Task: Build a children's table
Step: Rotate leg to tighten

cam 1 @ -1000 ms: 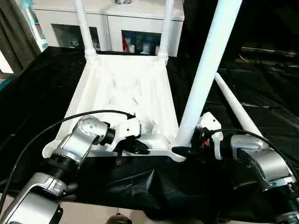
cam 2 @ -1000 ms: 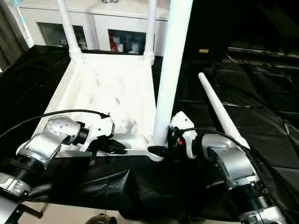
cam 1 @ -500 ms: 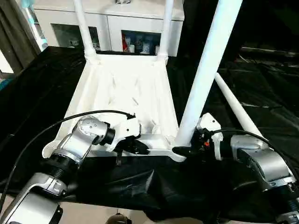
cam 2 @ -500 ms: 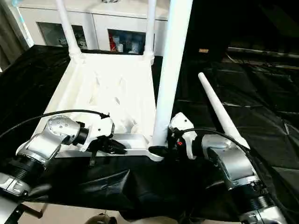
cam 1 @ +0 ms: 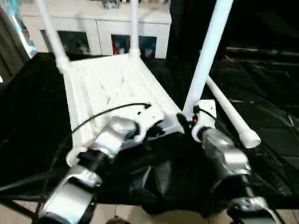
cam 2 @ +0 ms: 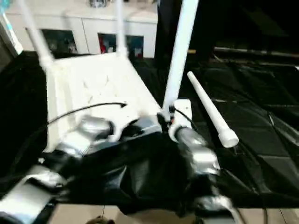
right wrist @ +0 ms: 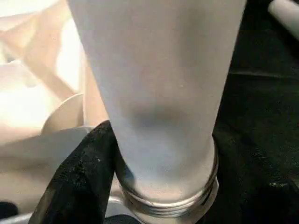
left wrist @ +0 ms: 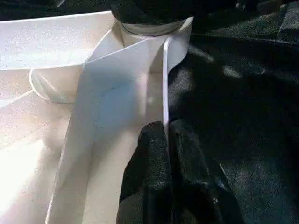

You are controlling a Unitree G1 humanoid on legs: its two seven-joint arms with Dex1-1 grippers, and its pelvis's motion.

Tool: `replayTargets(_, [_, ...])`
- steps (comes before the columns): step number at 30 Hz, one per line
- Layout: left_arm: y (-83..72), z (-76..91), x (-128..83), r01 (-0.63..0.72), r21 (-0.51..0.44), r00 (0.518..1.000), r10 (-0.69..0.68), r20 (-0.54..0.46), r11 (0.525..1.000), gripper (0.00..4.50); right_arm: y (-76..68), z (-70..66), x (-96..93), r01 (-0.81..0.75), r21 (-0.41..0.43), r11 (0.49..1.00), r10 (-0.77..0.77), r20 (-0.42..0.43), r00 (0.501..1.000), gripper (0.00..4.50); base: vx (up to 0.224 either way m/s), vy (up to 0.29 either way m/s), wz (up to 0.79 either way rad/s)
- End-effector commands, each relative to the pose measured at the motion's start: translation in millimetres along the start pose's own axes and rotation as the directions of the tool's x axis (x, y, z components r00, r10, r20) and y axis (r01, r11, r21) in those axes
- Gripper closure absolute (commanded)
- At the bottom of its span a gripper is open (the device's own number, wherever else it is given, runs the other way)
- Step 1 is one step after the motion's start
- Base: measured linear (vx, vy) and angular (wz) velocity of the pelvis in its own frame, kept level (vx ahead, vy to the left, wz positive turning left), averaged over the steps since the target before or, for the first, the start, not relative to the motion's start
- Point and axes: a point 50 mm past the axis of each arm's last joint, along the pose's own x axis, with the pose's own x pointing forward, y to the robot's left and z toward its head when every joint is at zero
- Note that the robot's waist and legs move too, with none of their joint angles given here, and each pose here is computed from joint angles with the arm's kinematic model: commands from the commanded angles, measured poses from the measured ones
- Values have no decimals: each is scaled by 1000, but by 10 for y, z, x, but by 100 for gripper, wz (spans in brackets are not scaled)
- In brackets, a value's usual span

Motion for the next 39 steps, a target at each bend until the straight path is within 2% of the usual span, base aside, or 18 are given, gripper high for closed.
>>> replayTargets(1, [-133,157,139,37,44,999,-38,32,998,450,333,-197,38,-127,21,992,128,-86,988,181,0,0,0])
replayTargets(2, [-121,143,120,37,47,999,-39,33,998,450,341,-169,39,-140,27,990,142,-76,987,146,0,0,0])
replayTargets(3, [-111,133,107,37,49,999,-39,33,998,450,343,-150,40,-149,30,988,150,-69,986,146,0,0,0])
replayTargets(5, [-80,104,59,39,51,999,-40,32,998,450,330,-111,40,-171,21,985,172,-60,983,111,0,0,0])
replayTargets(7, [-38,58,-9,56,71,998,-59,36,996,450,276,-73,35,-199,-32,979,197,-54,979,86,0,0,0])
replayTargets(11, [31,-43,-121,77,93,997,-80,22,993,450,167,-10,-30,-294,-94,951,291,-44,956,86,0,0,0])
replayTargets(12, [45,-70,-157,90,99,996,-92,20,991,450,131,7,-68,-331,-121,936,327,-50,944,86,0,0,0])
replayTargets(13, [82,-142,-255,125,110,992,-127,8,986,450,48,45,-183,-433,-191,881,425,-83,901,86,0,0,0])
replayTargets(16, [93,-166,-309,153,128,988,-156,11,980,450,4,70,-255,-487,-219,846,476,-102,873,86,0,0,0])
replayTargets(18, [103,-202,-393,205,146,978,-209,13,968,450,-58,101,-372,-569,-259,780,551,-145,822,86,0,0,0])
replayTargets(19, [86,-222,-462,268,159,961,-274,19,950,450,-109,121,-465,-624,-280,730,597,-185,781,86,58,-21,0])
replayTargets(20, [86,-222,-462,268,159,961,-274,19,950,450,-109,121,-465,-624,-280,730,597,-185,781,86,58,-21,0])
replayTargets(21, [77,-237,-507,308,177,949,-314,10,935,450,-148,134,-521,-655,-284,700,621,-210,755,86,59,-16,0])
replayTargets(23, [71,-243,-529,328,188,942,-335,5,926,450,-170,140,-549,-670,-283,686,632,-224,742,86,0,0,0])
replayTargets(25, [64,-226,-572,368,196,925,-380,22,909,450,-222,139,-616,-709,-279,648,655,-272,705,86,0,0,0])
replayTargets(29, [63,-209,-585,377,198,919,-392,40,905,450,-236,134,-633,-721,-279,634,657,-297,693,86,0,0,0])
replayTargets(37, [54,-232,-564,385,200,916,-400,39,901,450,-156,108,-618,-749,-279,600,675,-326,662,86,0,0,0])
replayTargets(39, [55,-239,-567,384,200,916,-399,37,901,450,-151,93,-617,-751,-280,598,674,-331,660,99,0,0,0])
